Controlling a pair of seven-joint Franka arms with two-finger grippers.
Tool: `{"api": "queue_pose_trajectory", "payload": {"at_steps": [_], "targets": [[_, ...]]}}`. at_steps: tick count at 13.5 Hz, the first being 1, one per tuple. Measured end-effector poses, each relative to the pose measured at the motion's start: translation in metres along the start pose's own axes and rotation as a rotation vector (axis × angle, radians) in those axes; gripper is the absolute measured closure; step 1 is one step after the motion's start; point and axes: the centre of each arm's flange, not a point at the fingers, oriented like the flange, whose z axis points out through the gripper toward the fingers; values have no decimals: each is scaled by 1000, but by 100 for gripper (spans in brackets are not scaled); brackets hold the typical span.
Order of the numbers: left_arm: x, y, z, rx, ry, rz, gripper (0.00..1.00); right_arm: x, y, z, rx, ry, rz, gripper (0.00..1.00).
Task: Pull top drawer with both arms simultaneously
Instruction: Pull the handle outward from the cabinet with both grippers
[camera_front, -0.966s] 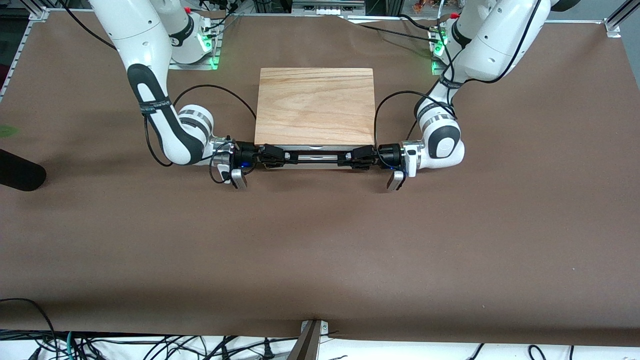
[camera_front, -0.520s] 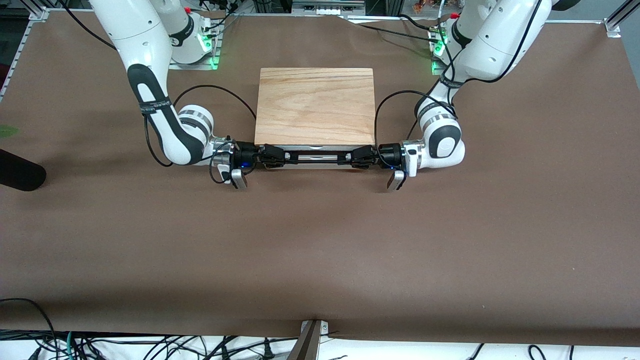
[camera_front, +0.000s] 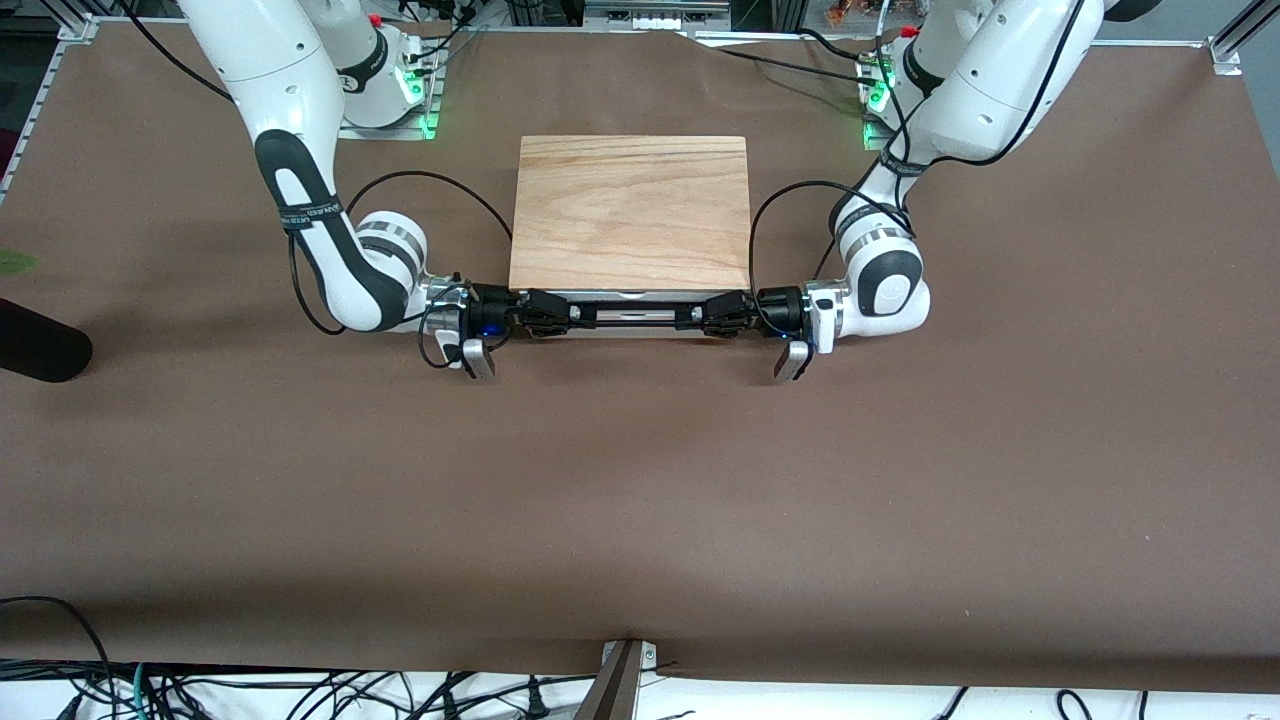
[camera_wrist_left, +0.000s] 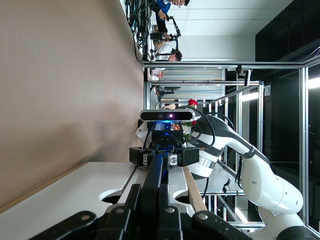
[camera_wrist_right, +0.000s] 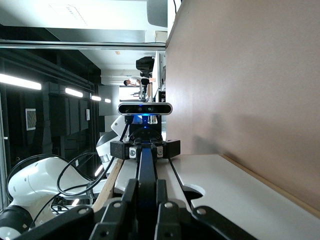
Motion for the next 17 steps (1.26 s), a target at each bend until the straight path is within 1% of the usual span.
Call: {"api": "queue_pose_trajectory", "payload": {"at_steps": [9, 15, 17], "targets": [[6, 1, -1, 4, 10, 8, 82, 17, 5, 2, 31, -38, -10, 81], [12, 2, -1, 5, 16, 8, 82, 31, 0, 3, 12, -77, 8, 81], [15, 2, -1, 4, 19, 8, 82, 35, 0, 4, 11, -80, 7, 81]]}}
